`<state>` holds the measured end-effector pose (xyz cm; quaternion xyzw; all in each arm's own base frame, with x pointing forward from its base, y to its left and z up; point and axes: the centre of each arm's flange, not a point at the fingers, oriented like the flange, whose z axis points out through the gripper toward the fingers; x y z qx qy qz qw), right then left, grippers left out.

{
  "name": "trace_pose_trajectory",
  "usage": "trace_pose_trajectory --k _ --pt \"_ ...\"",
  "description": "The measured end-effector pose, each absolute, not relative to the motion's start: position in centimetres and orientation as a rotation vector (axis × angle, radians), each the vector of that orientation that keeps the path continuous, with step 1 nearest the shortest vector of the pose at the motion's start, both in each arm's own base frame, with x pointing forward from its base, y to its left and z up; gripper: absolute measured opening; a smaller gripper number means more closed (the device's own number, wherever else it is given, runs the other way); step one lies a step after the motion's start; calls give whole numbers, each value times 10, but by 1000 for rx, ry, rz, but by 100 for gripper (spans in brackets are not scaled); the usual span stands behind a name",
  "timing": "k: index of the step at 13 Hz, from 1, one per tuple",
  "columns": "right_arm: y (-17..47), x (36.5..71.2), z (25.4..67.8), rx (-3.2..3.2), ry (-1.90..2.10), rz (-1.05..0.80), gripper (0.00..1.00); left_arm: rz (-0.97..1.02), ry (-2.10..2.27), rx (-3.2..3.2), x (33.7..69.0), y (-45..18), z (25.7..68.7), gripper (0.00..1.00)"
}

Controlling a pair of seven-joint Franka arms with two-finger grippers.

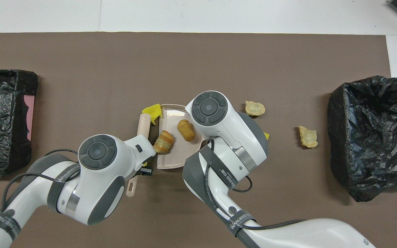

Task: Sweep and dump trash in bin

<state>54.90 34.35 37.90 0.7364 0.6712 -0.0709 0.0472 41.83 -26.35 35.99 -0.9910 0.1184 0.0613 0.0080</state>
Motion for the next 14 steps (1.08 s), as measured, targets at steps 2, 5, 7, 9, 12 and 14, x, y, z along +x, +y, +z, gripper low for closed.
trace_pose_trajectory --k 2,5,7,9,12,14 --pt "344 549 379 2256 2036 -215 31 157 348 -3107 405 -294 369 26" --pt "342 549 378 2258 2034 -217 31 85 309 -3140 408 -318 403 26" --pt "341 550 378 2261 2030 -219 31 147 286 -3120 409 -309 424 26" --pt "340 550 377 2262 2029 -220 31 254 229 -3081 404 -292 431 26" --pt "340 550 377 2262 2030 -221 31 365 -45 -3042 416 -238 420 26" --pt "340 550 377 2262 2030 -222 31 409 -222 -3011 413 -209 405 26"
